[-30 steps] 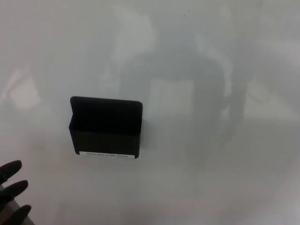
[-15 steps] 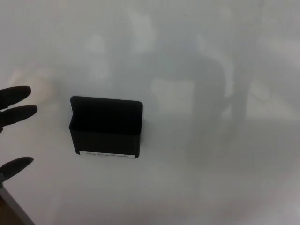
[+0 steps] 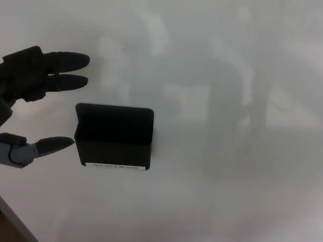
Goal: A magnetic marker holder is on the left hand side of the white board, the robot put the index and middle finger into the opening of the container and pull off the magnetic holder and hand it to a human on the left hand side.
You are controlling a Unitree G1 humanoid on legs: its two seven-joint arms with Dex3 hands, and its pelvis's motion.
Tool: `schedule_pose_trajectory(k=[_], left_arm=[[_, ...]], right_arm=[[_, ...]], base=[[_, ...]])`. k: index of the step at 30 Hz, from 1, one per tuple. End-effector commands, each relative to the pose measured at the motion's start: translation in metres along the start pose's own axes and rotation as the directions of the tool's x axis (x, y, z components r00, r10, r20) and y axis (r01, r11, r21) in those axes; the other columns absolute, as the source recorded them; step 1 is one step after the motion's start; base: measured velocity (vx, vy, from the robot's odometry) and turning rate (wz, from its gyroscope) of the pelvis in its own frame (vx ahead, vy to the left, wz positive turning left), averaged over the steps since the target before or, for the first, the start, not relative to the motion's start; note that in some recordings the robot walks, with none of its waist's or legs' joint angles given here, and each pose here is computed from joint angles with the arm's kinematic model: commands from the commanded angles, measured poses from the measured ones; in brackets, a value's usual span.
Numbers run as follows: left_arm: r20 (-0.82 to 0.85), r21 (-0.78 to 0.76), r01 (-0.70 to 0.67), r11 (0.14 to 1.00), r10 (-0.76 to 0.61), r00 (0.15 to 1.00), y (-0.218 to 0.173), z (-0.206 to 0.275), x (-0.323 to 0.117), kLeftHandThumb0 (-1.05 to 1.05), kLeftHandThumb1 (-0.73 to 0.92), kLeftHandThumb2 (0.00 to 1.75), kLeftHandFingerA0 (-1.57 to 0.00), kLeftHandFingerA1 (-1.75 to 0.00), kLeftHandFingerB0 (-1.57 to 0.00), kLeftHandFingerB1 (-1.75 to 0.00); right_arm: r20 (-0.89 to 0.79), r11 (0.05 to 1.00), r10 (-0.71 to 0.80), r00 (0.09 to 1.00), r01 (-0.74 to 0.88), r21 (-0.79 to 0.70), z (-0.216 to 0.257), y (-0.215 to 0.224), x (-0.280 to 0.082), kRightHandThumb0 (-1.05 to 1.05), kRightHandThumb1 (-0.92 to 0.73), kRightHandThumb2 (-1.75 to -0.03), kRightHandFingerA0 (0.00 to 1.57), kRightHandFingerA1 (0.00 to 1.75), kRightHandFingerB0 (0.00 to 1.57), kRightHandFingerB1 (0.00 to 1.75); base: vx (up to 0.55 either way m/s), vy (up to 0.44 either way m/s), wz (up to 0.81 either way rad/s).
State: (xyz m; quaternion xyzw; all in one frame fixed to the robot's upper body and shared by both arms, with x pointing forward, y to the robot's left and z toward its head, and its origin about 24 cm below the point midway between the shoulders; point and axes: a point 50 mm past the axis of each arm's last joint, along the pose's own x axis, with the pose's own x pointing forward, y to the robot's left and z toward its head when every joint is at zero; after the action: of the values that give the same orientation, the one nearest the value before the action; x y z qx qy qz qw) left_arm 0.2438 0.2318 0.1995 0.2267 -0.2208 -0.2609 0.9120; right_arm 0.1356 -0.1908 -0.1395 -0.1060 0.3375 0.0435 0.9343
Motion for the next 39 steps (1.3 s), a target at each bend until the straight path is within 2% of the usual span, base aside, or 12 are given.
schedule_pose_trajectory(k=[1, 4, 5, 7, 16, 21, 22, 30, 31, 36, 37, 39], left_arm=[[-0.125, 0.132, 0.047, 0.990, -0.030, 0.992, 0.002, -0.007, 0.016, -0.32, 0.48, 0.55, -0.56, -0.38, -0.39, -0.33], [-0.148, 0.192, 0.079, 0.978, -0.051, 0.988, 0.002, -0.005, 0.027, -0.33, 0.49, 0.55, -0.55, -0.38, -0.39, -0.33], [-0.150, 0.217, 0.088, 0.972, -0.056, 0.987, 0.002, -0.004, 0.031, -0.32, 0.48, 0.55, -0.53, -0.39, -0.38, -0.33], [-0.163, 0.265, 0.100, 0.959, -0.058, 0.985, 0.001, -0.002, 0.036, -0.41, 0.40, 0.64, -0.42, -0.44, -0.36, -0.40], [-0.251, 0.411, 0.183, 0.893, -0.082, 0.964, -0.005, -0.005, 0.054, -0.47, 0.40, 0.63, -0.37, -0.44, -0.34, -0.39], [-0.291, 0.453, 0.237, 0.860, -0.108, 0.951, -0.008, -0.013, 0.057, -0.42, 0.45, 0.54, -0.40, -0.39, -0.35, -0.32], [-0.290, 0.461, 0.242, 0.854, -0.113, 0.950, -0.008, -0.014, 0.057, -0.44, 0.45, 0.54, -0.42, -0.39, -0.35, -0.32], [-0.338, 0.483, 0.306, 0.820, -0.148, 0.929, -0.010, -0.017, 0.059, -0.53, 0.46, 0.55, -0.38, -0.37, -0.32, -0.31], [-0.358, 0.494, 0.339, 0.800, -0.168, 0.919, -0.011, -0.017, 0.061, -0.52, 0.48, 0.55, -0.33, -0.34, -0.31, -0.31], [-0.434, 0.510, 0.434, 0.743, -0.213, 0.875, -0.015, -0.016, 0.066, -0.51, 0.48, 0.55, -0.29, -0.33, -0.30, -0.31], [-0.451, 0.508, 0.451, 0.734, -0.219, 0.865, -0.016, -0.016, 0.068, -0.53, 0.48, 0.55, -0.30, -0.34, -0.30, -0.31], [-0.457, 0.505, 0.457, 0.732, -0.222, 0.861, -0.016, -0.017, 0.068, -0.53, 0.48, 0.55, -0.30, -0.34, -0.30, -0.31]], right_arm=[[-0.004, 1.000, -0.025, 1.000, 0.025, -0.008, -0.003, -0.008, -0.003, -0.64, -0.64, -0.95, 0.35, 0.52, 0.13, 0.41], [-0.005, 1.000, -0.024, 1.000, 0.024, -0.007, -0.004, -0.008, -0.003, -0.64, -0.65, -0.95, 0.35, 0.52, 0.12, 0.41], [-0.005, 1.000, -0.025, 1.000, 0.025, -0.003, -0.004, -0.008, -0.003, -0.60, -0.79, -0.64, 0.43, 0.40, 0.19, 0.27], [-0.004, 1.000, -0.026, 1.000, 0.026, 0.002, -0.004, -0.008, -0.003, -0.64, -0.64, -0.95, 0.35, 0.53, 0.12, 0.41], [-0.003, 0.999, -0.039, 0.999, 0.039, 0.015, -0.004, -0.011, -0.003, -0.58, -0.79, -0.64, 0.44, 0.39, 0.21, 0.28], [-0.006, 0.999, -0.040, 0.999, 0.041, 0.007, -0.005, -0.011, -0.004, -0.60, -0.78, -0.64, 0.43, 0.40, 0.19, 0.28], [-0.005, 0.999, -0.038, 0.999, 0.038, 0.010, -0.005, -0.012, -0.004, -0.63, -0.64, -0.94, 0.35, 0.53, 0.12, 0.41], [-0.006, 0.999, -0.037, 0.999, 0.037, 0.008, -0.005, -0.012, -0.004, -0.64, -0.63, -0.95, 0.35, 0.52, 0.12, 0.41], [-0.005, 0.999, -0.037, 0.999, 0.037, 0.008, -0.005, -0.012, -0.004, -0.61, -0.78, -0.63, 0.44, 0.40, 0.20, 0.28], [-0.005, 0.999, -0.038, 0.999, 0.038, 0.007, -0.004, -0.012, -0.004, -0.62, -0.77, -0.63, 0.45, 0.40, 0.20, 0.28], [-0.004, 0.999, -0.037, 0.999, 0.037, 0.006, -0.004, -0.012, -0.004, -0.64, -0.63, -0.94, 0.36, 0.53, 0.12, 0.41], [-0.003, 0.999, -0.034, 0.999, 0.034, 0.005, -0.004, -0.012, -0.004, -0.64, -0.63, -0.94, 0.36, 0.53, 0.12, 0.41]], base=[[0.00, 0.000, 0.00], [0.00, 0.000, 0.00], [0.00, 0.000, 0.00], [0.00, 0.000, 0.00], [0.00, 0.000, 0.00], [0.00, 0.000, 0.00], [0.00, 0.000, 0.00], [0.00, 0.000, 0.00], [0.00, 0.000, 0.00], [0.00, 0.000, 0.00], [0.00, 0.000, 0.00], [0.00, 0.000, 0.00]])
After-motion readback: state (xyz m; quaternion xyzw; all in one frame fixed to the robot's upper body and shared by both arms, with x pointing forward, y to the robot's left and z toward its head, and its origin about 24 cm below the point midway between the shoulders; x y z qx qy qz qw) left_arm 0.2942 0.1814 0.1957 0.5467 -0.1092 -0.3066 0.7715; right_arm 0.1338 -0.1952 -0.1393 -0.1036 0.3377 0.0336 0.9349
